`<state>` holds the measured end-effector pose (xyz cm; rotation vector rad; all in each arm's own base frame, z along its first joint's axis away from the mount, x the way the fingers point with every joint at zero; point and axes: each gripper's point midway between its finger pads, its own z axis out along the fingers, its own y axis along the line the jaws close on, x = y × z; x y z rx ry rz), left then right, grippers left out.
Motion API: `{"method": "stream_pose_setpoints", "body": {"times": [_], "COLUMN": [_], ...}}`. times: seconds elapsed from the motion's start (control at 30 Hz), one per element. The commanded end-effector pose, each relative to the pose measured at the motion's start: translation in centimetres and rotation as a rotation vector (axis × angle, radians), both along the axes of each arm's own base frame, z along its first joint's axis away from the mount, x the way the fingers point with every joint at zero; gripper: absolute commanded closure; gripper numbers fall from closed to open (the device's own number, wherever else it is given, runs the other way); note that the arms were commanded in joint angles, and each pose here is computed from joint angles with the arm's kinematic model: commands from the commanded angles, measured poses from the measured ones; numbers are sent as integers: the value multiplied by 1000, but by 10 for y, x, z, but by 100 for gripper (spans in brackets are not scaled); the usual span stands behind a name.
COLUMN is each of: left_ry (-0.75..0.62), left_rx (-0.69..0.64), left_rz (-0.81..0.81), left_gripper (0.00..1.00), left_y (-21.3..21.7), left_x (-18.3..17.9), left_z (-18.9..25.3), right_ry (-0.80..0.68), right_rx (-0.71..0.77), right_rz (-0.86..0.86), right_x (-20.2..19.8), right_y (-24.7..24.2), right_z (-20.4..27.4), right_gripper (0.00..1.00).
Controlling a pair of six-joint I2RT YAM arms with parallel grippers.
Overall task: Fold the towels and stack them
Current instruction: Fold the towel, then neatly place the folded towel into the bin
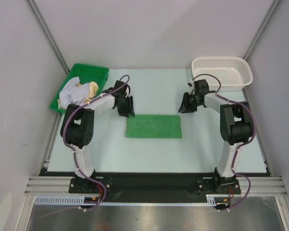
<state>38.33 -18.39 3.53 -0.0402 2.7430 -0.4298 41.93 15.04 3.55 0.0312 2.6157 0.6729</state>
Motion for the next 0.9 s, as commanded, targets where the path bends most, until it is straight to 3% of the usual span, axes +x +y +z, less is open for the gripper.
{"method": "stream_pose_setpoints", "body": {"times": [0.0, 0.13, 0.23, 0.5, 0.67, 0.87], "left_ry": [-107, -178, -189, -277, -320, -351], "left_rx": [16, 2, -11, -59, -17, -63], "left_rz": [-14, -49, -70, -111, -94, -90], "left_gripper": [53, 50, 49, 49, 48, 48], "left_y": [4, 6, 10, 23, 35, 30], "left_x": [22, 16, -3, -58, -65, -65], "left_z": [49, 101, 111, 123, 130, 141], "right_ry": [-91, -103, -69, -15, 13, 30], "right_rx": [-12, 20, 3, 4, -5, -89], "right_rz": [17, 20, -8, 41, 61, 71], "right_x": [5, -20, -42, -72, -84, -107], "right_y": [-3, 1, -5, 2, 13, 18], "right_z": [49, 71, 55, 25, 9, -6], "right_gripper": [62, 48, 36, 37, 37, 37]}}
